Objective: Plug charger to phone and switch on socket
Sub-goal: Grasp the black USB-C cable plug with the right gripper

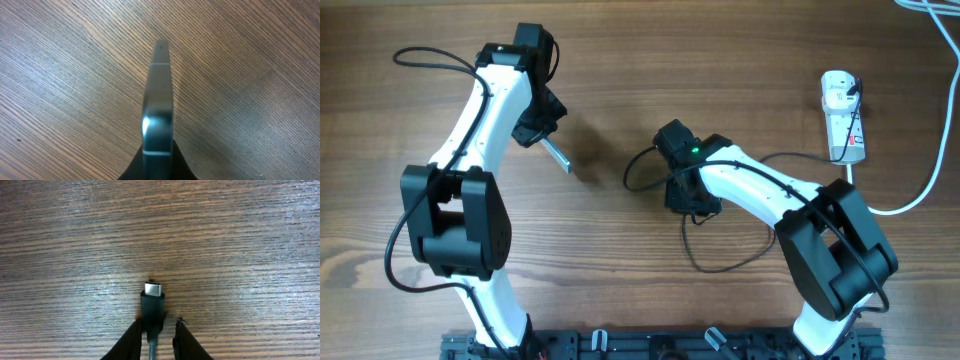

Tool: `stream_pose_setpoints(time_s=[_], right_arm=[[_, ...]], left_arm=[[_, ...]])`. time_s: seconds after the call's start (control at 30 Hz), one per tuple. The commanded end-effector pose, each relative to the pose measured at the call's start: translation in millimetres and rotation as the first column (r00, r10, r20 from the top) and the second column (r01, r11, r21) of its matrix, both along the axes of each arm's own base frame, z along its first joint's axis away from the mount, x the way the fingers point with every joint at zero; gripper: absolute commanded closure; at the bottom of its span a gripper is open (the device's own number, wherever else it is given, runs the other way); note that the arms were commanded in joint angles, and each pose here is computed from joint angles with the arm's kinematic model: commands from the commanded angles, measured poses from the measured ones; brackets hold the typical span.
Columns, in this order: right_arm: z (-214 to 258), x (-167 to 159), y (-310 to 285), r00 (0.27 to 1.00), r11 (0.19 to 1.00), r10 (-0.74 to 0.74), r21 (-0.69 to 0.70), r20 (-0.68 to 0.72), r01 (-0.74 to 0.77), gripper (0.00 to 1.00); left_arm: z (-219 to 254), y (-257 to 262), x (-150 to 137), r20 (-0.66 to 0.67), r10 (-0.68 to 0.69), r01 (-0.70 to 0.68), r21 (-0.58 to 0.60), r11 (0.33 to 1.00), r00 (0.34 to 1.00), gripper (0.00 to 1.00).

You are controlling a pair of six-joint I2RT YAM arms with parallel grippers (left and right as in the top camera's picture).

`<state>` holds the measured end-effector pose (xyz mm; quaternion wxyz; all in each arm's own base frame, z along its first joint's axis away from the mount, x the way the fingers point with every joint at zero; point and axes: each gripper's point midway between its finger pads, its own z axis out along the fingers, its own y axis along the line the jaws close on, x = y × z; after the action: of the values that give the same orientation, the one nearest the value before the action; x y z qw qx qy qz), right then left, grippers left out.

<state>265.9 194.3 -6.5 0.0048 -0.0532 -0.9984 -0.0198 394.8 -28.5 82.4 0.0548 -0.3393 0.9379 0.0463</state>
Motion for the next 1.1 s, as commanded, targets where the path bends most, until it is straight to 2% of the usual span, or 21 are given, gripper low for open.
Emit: stream_pose_setpoints(time_s=[0.0, 0.03, 0.13, 0.17, 0.37, 0.83, 0.9, 1.0, 1.07], right_arm=[[-20, -26, -3, 0.994, 1.000, -0.010, -0.002, -0.109, 0.010, 0.81], [-20, -26, -3, 0.994, 1.000, -0.011, -0.003, -0.110, 0.011, 0.80], [-20, -29, -3, 0.993, 1.000, -0.016, -0.002, -0.120, 0.015, 0.66], [-20, -30, -4, 0.992, 1.000, -0.022, -0.006, -0.125, 0.021, 0.66], [-20, -30, -5, 0.991, 0.999, -0.040, -0.012, -0.127, 0.038, 0.78], [-21, -22, -5, 0.995, 0.999, -0.037, -0.016, -0.091, 0.035, 0.86], [-21, -22, -5, 0.995, 0.999, -0.037, -0.016, -0.090, 0.035, 0.90], [-21, -21, -4, 0.996, 0.999, -0.036, -0.015, -0.086, 0.035, 0.90], [-20, -20, -2, 0.996, 1.000, -0.026, -0.007, -0.085, 0.025, 0.96]], left_arm=[[9, 0, 0, 0.024, -0.012, 0.012, -0.004, 1.000, 1.000, 0.96], [9, 0, 0, 0.024, -0.011, 0.011, -0.004, 1.000, 1.000, 0.96], [9, 0, 0, 0.023, -0.012, 0.012, -0.004, 1.000, 1.000, 0.96], [9, 0, 0, 0.024, -0.011, 0.011, -0.004, 1.000, 1.000, 0.96], [9, 0, 0, 0.024, -0.012, 0.012, -0.004, 1.000, 1.000, 0.96], [9, 0, 0, 0.023, -0.012, 0.012, -0.004, 1.000, 1.000, 0.96], [9, 0, 0, 0.023, -0.012, 0.012, -0.004, 1.000, 1.000, 0.96], [9, 0, 0, 0.023, -0.012, 0.012, -0.004, 1.000, 1.000, 0.96], [9, -3, 1, 0.022, -0.036, 0.037, -0.019, 0.999, 0.999, 0.96]])
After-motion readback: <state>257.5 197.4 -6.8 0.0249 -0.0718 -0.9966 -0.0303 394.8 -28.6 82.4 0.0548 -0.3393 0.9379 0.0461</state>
